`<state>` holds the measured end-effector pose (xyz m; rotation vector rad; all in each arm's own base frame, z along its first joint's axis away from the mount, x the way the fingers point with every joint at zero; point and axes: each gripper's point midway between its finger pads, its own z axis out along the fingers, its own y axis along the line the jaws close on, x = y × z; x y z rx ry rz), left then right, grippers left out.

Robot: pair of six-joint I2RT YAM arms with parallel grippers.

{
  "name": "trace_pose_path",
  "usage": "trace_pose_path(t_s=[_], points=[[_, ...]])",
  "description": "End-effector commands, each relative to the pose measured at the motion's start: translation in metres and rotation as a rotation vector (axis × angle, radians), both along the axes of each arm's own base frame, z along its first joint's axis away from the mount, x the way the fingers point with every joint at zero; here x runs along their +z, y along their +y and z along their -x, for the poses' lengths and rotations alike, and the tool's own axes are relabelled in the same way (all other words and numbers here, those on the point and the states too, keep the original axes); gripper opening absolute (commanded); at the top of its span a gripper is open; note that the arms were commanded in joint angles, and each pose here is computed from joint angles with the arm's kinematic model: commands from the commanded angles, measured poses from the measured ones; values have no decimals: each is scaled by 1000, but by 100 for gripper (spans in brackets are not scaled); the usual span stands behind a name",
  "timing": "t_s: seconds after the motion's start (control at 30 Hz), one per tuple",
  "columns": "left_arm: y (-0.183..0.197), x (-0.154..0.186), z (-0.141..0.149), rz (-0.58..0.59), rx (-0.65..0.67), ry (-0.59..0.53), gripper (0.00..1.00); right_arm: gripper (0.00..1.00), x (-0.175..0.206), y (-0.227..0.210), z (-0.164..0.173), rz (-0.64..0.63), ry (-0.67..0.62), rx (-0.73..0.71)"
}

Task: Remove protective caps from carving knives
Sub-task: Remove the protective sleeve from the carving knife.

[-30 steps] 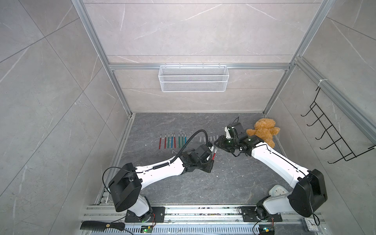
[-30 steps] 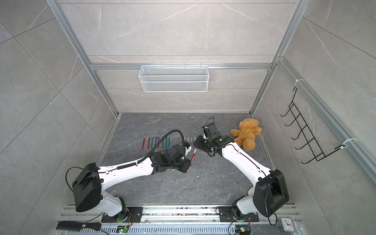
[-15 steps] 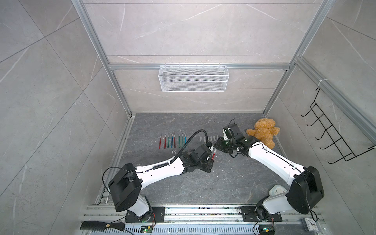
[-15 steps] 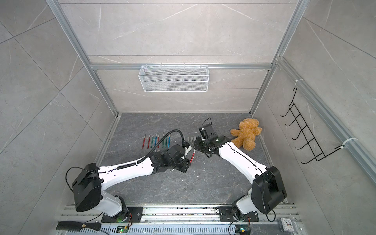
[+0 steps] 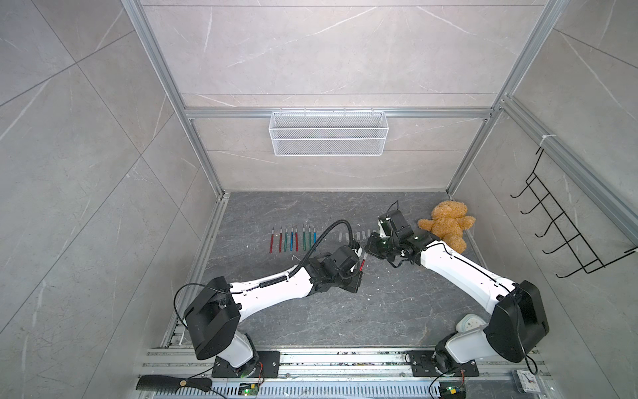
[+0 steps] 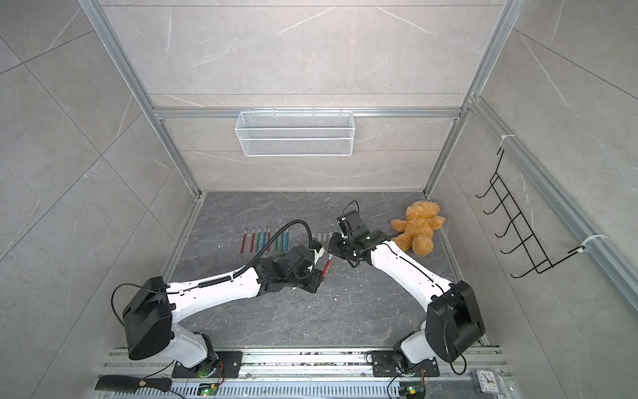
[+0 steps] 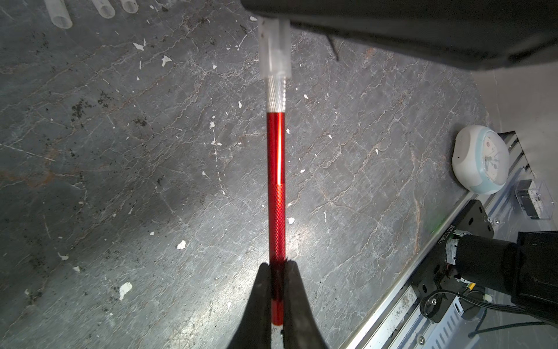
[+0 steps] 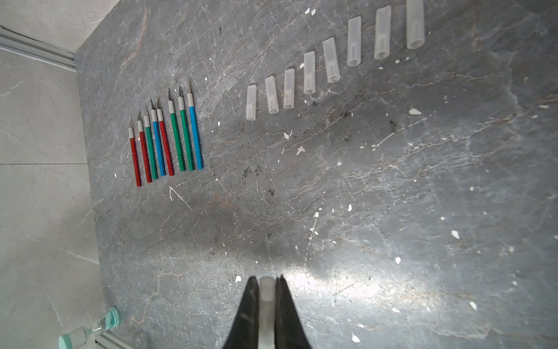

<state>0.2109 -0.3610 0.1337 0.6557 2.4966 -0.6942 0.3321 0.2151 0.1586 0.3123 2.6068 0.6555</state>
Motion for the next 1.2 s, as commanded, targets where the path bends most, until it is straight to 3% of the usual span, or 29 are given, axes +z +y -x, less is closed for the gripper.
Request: trace_pose_path(t_s=[0.0,0.53,0.77,0.97,1.17], points=[[-4,8,-3,35,11,-7,0,0,-5,-3,-1,22,23,-32],[1,-6,-1,22,33,18,0,0,27,-10,-30,5,-31,-101],[14,-2,-7,-12,71,-29,0,0,58,-29,-46,8,-94,-100],[34,-5,-24,-54,142,-46,0,0,75,-33,-38,32,-149,-39],[65,0,-62,-65,272,-39,0,0,76,-36,-17,34,-154,24]])
